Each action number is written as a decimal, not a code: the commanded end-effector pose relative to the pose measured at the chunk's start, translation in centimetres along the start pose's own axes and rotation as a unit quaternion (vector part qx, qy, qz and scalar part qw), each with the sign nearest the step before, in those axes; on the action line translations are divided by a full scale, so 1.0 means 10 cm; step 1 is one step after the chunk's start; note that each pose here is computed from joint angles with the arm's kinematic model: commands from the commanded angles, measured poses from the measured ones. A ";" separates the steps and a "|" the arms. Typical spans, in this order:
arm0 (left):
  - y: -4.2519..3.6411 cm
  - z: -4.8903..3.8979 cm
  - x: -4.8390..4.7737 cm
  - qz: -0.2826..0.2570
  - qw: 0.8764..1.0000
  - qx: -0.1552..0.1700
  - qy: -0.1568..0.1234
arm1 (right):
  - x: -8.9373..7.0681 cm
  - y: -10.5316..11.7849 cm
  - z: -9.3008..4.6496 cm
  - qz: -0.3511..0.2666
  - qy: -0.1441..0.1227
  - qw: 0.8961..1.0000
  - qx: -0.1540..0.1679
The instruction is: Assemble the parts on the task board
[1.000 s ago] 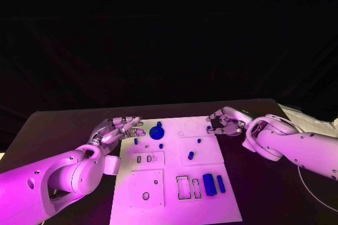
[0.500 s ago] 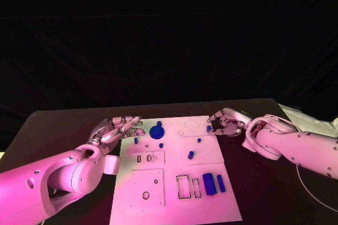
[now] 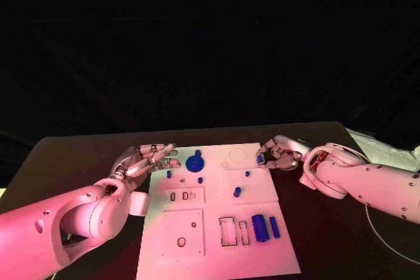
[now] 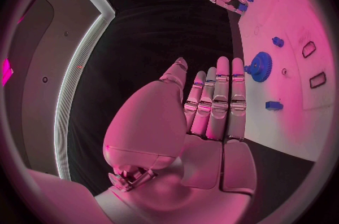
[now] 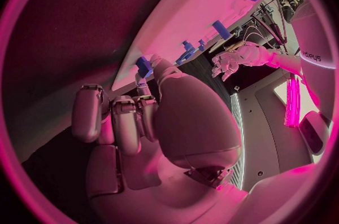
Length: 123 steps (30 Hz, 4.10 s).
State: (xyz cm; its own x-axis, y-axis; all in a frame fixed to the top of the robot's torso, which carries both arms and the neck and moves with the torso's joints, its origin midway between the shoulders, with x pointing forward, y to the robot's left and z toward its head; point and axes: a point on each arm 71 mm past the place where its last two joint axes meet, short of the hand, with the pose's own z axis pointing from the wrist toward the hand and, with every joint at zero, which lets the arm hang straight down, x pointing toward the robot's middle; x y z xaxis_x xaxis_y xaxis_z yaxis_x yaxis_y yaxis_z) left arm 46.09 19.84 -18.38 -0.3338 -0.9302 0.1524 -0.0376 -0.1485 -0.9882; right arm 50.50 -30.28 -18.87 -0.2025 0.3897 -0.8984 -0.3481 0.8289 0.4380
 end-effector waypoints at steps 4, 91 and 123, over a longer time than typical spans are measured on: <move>-0.007 0.004 0.021 -0.001 1.000 0.003 0.008 | 0.03 0.01 0.01 -0.003 0.011 1.000 -0.009; 0.045 0.029 -0.048 -0.014 1.000 -0.001 -0.008 | 1.31 1.80 0.33 -0.054 0.098 0.992 -0.065; 0.050 0.031 -0.035 -0.016 1.000 -0.004 -0.004 | 1.32 1.78 0.31 -0.081 0.105 0.990 -0.047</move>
State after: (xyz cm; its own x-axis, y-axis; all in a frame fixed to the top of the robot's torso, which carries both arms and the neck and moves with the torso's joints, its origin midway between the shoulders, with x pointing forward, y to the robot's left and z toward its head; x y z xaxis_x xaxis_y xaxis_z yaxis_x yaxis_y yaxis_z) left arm 46.54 20.24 -19.04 -0.3057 -0.9362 0.1732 -0.0583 -0.1632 -0.9849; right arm 44.55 -8.56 -21.73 -0.2819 0.2150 -0.9350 -0.5161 0.7876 0.3367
